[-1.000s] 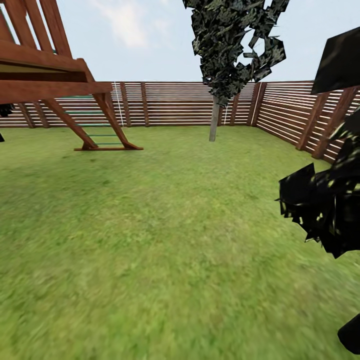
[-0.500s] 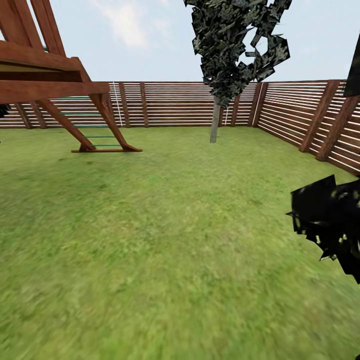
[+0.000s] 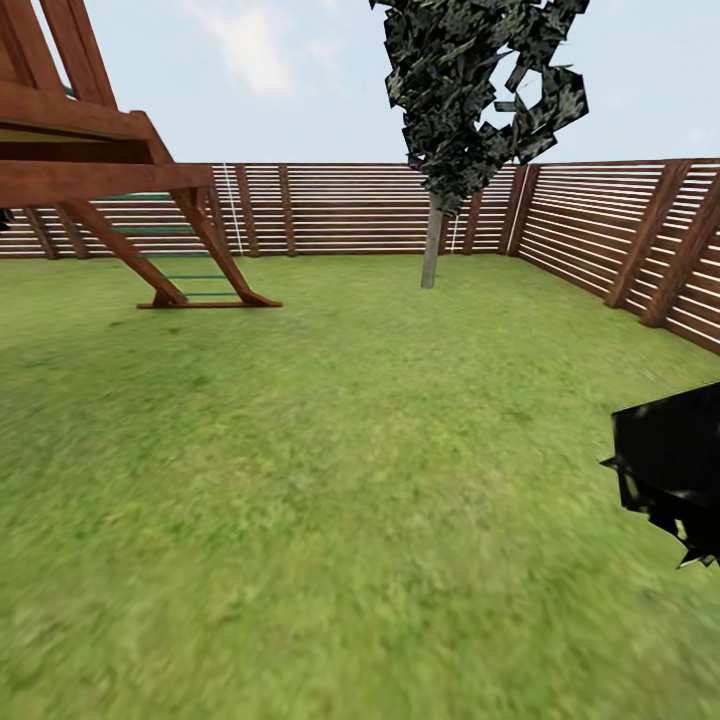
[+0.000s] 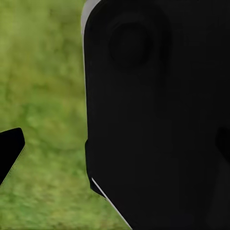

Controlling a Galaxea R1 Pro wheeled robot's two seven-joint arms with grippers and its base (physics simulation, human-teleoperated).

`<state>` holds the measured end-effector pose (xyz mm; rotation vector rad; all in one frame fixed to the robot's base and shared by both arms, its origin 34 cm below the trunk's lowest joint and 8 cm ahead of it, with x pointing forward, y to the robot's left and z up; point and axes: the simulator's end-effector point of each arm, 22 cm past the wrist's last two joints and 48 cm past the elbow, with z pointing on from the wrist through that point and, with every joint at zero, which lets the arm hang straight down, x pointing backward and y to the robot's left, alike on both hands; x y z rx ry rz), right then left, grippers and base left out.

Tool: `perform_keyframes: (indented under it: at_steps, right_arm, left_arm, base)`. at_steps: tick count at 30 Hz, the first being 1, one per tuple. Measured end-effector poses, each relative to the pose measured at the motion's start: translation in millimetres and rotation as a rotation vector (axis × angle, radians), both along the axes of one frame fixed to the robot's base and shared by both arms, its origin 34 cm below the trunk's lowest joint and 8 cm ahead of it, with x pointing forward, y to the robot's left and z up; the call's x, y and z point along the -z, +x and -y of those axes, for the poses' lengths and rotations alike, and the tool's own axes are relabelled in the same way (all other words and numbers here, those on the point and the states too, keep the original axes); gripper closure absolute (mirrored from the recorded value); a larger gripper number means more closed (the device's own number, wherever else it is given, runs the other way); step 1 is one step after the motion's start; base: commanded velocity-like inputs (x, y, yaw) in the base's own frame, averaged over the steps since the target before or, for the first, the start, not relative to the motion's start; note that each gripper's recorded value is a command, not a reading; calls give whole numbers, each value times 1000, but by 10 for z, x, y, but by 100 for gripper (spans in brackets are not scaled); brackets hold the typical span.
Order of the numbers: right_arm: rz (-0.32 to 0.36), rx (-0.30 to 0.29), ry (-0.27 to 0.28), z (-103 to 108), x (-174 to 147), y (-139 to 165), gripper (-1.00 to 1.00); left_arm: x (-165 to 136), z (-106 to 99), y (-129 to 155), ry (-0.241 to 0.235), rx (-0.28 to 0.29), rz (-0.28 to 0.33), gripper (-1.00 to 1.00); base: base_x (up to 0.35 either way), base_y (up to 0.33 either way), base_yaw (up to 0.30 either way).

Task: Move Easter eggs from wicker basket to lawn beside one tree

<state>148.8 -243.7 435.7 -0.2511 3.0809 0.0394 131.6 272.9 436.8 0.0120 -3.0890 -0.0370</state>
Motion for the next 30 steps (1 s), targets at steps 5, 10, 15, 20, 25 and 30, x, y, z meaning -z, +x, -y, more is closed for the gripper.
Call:
perform_keyframes:
  at_steps: [5,10,15,20,25,30]
  right_arm:
    - [0,0,0,0,0,2,-100]
    - [1,0,0,0,0,5,-100]
    - [0,0,0,0,0,2,-100]
    - [1,0,0,0,0,5,-100]
    - [1,0,0,0,0,4,-100]
    - [0,0,0,0,0,4,-100]
  left_arm:
    - [0,0,1,0,0,0,-100]
    - [0,1,-2,0,0,-1,-100]
    - [0,7,1,-1,0,0,-100]
    - [0,8,-2,-1,0,0,-100]
    - [0,9,-1,-1,0,0,-100]
    - [0,11,-1,-1,0,0,-100]
  base:
    - [323,0,0]
    - [323,0,0]
    - [323,0,0]
    - [323,0,0]
    - [323,0,0]
    - [322,0,0]
